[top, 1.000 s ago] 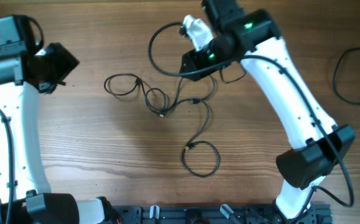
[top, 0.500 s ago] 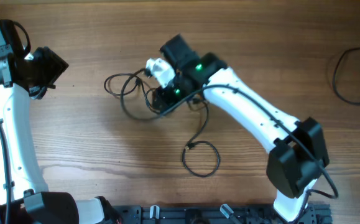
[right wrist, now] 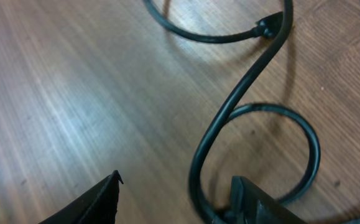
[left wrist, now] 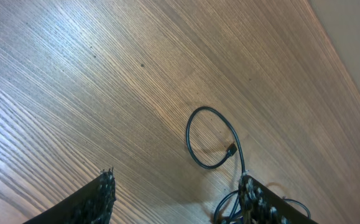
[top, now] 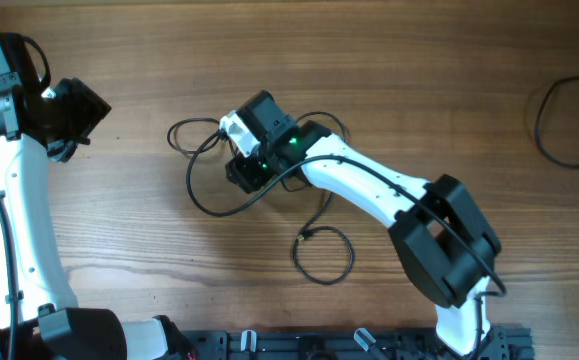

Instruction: Untangle cables

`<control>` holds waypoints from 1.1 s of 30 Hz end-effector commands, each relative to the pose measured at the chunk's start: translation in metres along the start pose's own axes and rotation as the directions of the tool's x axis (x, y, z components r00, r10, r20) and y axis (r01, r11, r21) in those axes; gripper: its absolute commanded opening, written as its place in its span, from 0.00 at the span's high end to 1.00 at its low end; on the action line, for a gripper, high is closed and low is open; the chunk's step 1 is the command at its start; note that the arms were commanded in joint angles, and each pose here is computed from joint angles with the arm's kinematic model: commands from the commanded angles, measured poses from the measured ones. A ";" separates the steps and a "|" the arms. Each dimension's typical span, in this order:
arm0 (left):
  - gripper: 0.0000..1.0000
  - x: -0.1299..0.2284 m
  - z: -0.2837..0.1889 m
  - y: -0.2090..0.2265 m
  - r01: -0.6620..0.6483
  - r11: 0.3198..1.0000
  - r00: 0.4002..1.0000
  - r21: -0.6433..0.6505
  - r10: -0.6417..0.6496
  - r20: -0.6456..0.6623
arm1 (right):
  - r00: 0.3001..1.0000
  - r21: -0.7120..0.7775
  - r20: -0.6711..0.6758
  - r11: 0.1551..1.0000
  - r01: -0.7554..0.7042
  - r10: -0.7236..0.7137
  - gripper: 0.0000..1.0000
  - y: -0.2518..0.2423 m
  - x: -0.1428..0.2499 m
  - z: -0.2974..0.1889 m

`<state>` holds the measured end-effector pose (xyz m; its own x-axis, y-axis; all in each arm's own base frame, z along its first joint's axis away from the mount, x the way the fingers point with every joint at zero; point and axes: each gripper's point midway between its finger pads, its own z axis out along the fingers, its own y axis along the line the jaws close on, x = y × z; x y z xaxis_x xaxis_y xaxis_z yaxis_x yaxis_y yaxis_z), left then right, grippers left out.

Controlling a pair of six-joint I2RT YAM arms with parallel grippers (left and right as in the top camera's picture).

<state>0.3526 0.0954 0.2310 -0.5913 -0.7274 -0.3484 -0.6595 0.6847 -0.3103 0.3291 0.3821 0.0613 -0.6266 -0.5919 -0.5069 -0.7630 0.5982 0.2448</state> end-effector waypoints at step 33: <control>0.41 0.035 0.014 -0.039 -0.145 0.989 0.986 0.025 0.147 -0.076 | 0.550 0.308 0.829 0.741 -0.597 0.099 0.96 -0.215 -0.102 -0.443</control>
<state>0.3604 0.0487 0.2248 -0.6917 -0.6435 -0.3278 -0.5710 0.7652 -0.2974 0.4626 0.1242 0.4427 -0.2764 0.1210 -0.9534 -0.2944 0.9337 0.2038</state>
